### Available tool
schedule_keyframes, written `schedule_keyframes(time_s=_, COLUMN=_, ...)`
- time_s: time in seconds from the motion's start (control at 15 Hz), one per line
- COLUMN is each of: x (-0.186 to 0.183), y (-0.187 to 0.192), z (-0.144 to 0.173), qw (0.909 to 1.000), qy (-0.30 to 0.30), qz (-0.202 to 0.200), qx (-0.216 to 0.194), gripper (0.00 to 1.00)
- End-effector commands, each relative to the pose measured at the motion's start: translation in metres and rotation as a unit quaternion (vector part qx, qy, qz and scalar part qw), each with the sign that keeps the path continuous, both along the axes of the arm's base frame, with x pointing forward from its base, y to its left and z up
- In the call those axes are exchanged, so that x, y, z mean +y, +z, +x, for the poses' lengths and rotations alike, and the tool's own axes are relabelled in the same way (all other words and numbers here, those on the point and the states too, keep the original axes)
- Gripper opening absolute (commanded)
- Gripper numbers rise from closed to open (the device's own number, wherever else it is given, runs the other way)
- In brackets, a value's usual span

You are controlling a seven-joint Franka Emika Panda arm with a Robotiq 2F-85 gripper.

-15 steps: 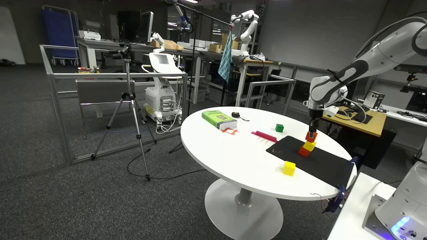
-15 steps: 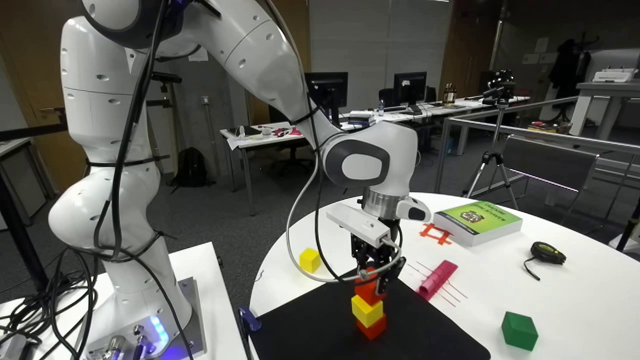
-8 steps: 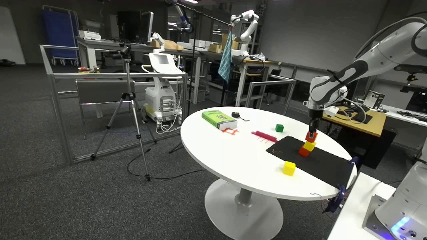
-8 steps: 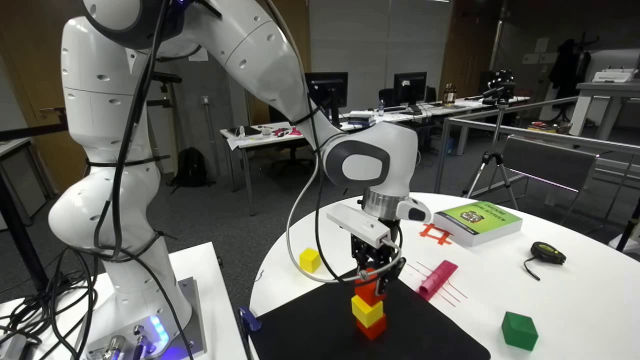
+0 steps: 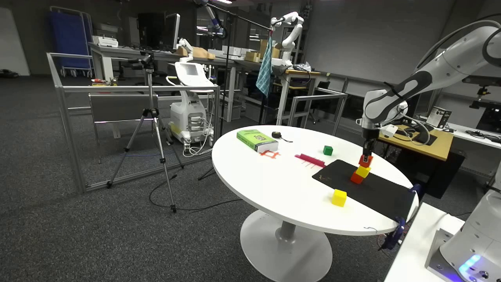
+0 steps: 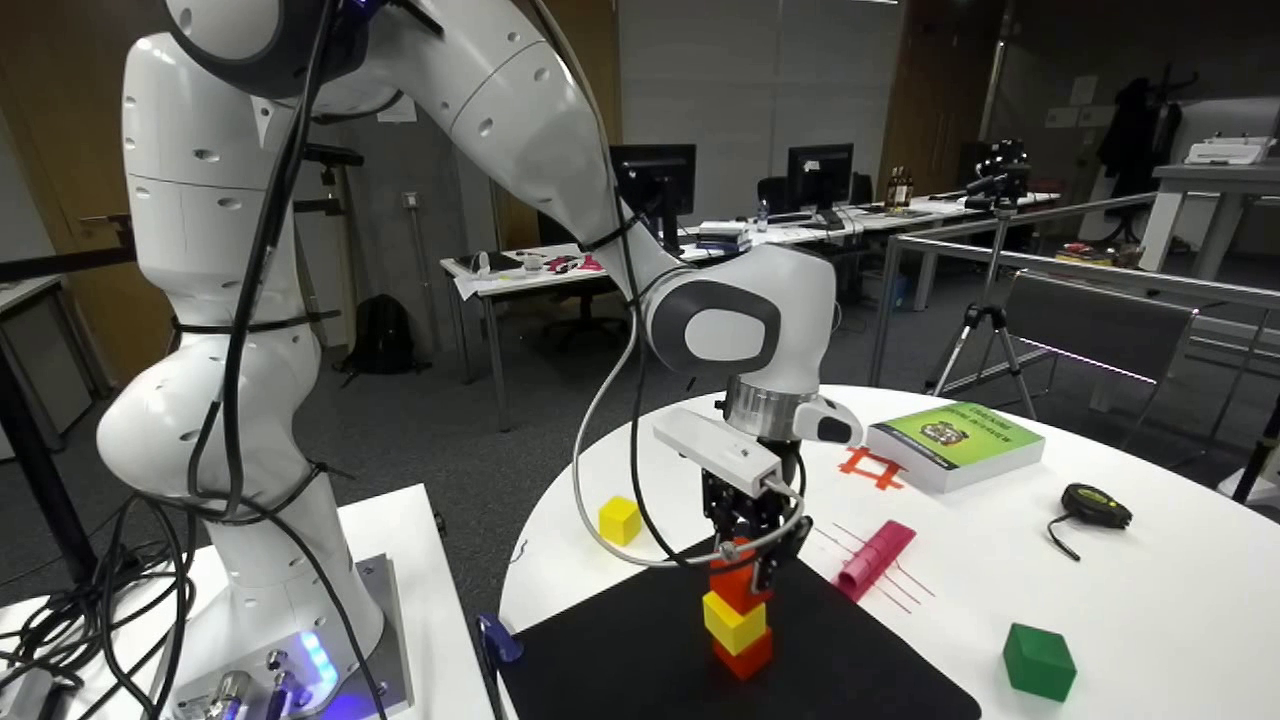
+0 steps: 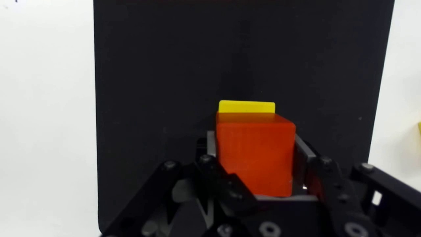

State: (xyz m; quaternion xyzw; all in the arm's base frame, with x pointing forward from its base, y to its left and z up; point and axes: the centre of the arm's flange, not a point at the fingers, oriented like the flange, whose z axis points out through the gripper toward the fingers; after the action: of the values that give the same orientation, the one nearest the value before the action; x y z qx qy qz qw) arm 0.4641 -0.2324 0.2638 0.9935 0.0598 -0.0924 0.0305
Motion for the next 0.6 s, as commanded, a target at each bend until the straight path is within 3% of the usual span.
schedule_keyframes(time_s=0.0, x=-0.0041, y=0.0048, z=-0.0009, qw=0.9999, qy=-0.006, qz=-0.013, qx=0.005, gripper=0.3)
schedule_keyframes(time_s=0.53, x=-0.0013, y=0.0025, z=-0.0018, qw=0.9999, qy=-0.007, qz=-0.005, qx=0.005, gripper=0.3)
